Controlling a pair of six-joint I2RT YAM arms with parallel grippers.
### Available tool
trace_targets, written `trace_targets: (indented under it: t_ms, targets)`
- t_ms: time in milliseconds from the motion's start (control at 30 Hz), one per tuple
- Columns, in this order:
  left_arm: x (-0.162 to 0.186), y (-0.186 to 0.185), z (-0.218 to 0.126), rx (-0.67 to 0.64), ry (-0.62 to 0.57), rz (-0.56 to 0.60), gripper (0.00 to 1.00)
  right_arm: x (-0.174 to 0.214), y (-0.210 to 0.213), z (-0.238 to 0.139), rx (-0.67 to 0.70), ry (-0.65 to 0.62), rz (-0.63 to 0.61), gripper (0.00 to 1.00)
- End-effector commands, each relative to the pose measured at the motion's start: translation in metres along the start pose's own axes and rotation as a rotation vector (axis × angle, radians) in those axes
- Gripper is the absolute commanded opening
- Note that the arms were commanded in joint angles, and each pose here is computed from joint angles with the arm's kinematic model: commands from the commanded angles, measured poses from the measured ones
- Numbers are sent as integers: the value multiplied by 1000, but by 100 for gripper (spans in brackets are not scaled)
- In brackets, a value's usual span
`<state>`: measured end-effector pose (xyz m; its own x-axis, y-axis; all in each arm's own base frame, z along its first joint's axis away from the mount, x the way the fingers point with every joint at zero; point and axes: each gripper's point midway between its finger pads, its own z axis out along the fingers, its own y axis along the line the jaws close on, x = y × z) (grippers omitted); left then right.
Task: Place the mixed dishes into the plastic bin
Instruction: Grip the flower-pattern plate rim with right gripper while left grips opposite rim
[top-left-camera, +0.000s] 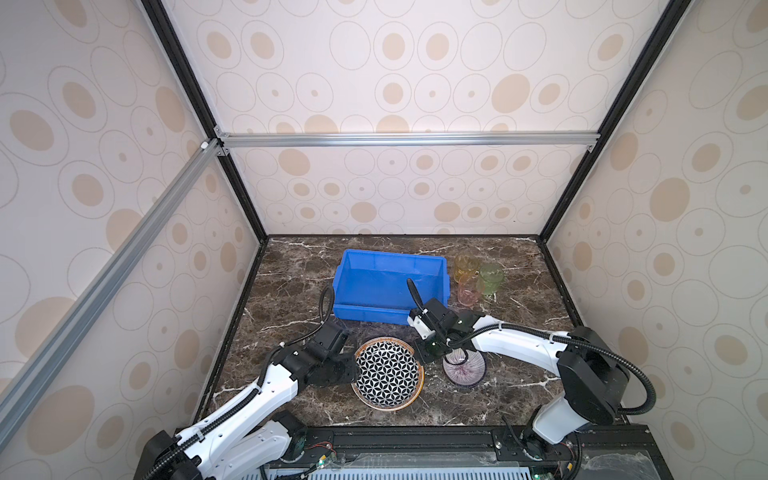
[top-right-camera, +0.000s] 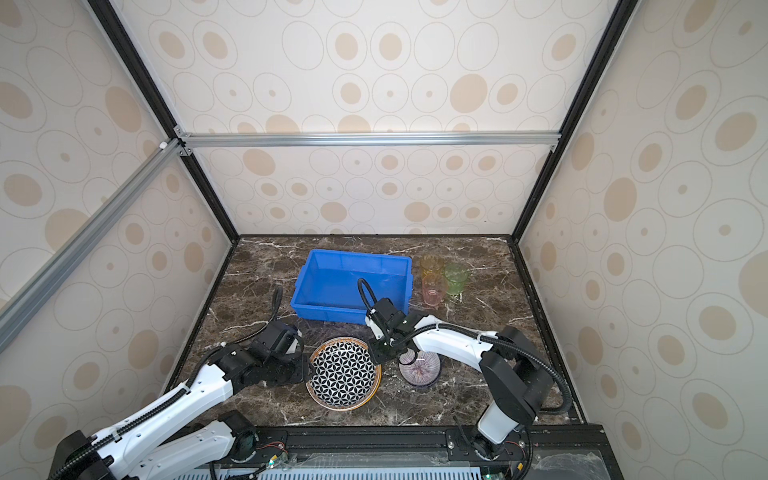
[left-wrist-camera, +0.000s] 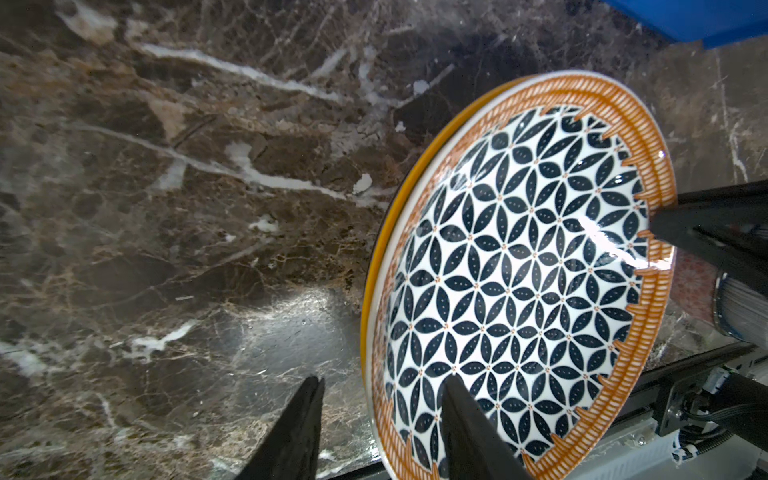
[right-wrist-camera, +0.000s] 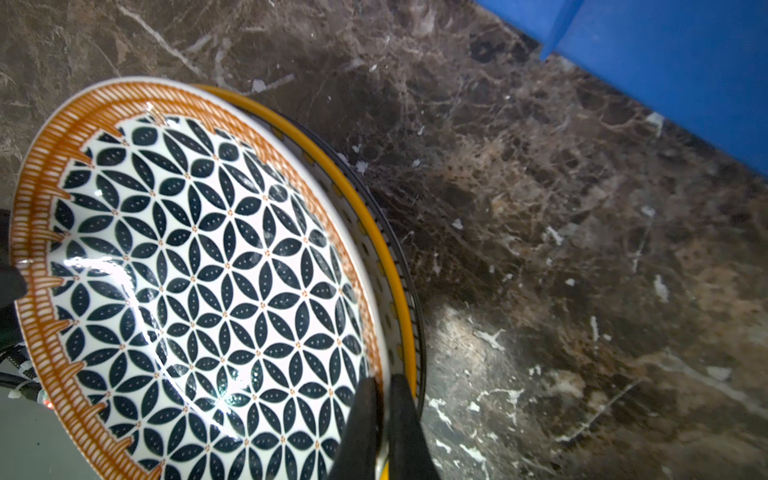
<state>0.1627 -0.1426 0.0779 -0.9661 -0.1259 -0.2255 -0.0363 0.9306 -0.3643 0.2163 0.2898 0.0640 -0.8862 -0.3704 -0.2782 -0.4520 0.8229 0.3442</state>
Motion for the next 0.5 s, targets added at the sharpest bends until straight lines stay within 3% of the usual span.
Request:
trace_targets:
  t_ms: [0, 467]
  targets:
    - [-3, -10, -4, 46, -18, -11, 46, 35, -9, 21, 22, 125, 9, 2]
    - [-1, -12, -3, 78, -23, -47, 45, 37, -4, 25, -3, 139, 7, 1]
